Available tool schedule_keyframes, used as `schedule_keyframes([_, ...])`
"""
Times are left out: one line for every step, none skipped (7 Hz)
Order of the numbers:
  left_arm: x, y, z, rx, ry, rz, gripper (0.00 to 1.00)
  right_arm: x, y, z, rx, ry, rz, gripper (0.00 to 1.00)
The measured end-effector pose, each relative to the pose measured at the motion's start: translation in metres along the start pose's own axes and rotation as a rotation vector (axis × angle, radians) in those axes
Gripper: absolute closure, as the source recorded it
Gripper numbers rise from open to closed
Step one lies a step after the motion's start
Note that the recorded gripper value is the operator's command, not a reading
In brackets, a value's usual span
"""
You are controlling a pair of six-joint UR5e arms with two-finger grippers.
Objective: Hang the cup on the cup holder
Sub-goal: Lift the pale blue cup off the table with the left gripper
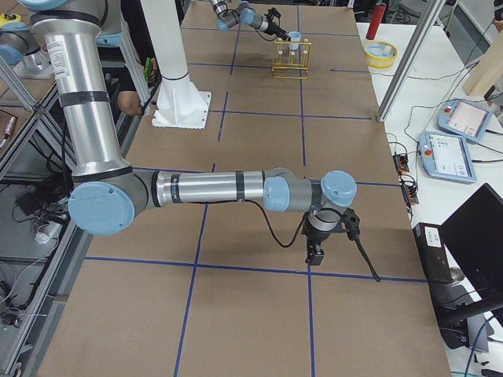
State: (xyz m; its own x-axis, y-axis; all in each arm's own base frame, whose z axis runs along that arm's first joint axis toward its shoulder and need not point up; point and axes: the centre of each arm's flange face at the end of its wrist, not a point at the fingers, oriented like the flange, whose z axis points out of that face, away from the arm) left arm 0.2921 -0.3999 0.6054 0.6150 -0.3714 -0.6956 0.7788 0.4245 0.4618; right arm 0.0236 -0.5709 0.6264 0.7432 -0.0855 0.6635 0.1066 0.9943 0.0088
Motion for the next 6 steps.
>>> schedule_keyframes([0.002, 0.004, 0.007, 0.031, -0.005, 0.005, 0.0, 0.0, 0.0, 0.0, -0.001, 0.0, 0.0, 0.0])
schedule_keyframes([0.004, 0.007, 0.014, 0.06, -0.012, 0.01, 0.0, 0.0, 0.0, 0.0, -0.001, 0.0, 0.0, 0.0])
schedule_keyframes([0.006, 0.012, 0.021, 0.085, -0.018, 0.006, 0.0, 0.0, 0.0, 0.0, -0.001, 0.0, 0.0, 0.0])
schedule_keyframes([0.008, 0.017, 0.028, 0.101, -0.023, -0.013, 0.0, 0.0, 0.0, 0.0, -0.001, 0.0, 0.0, 0.0])
schedule_keyframes([0.009, 0.02, 0.034, 0.108, -0.027, -0.023, 0.0, 0.0, 0.0, 0.0, 0.0, 0.0, 0.0, 0.0])
schedule_keyframes([0.008, 0.023, 0.038, 0.12, -0.033, -0.022, 0.0, 0.0, 0.0, 0.0, 0.0, 0.0, 0.0, 0.0])
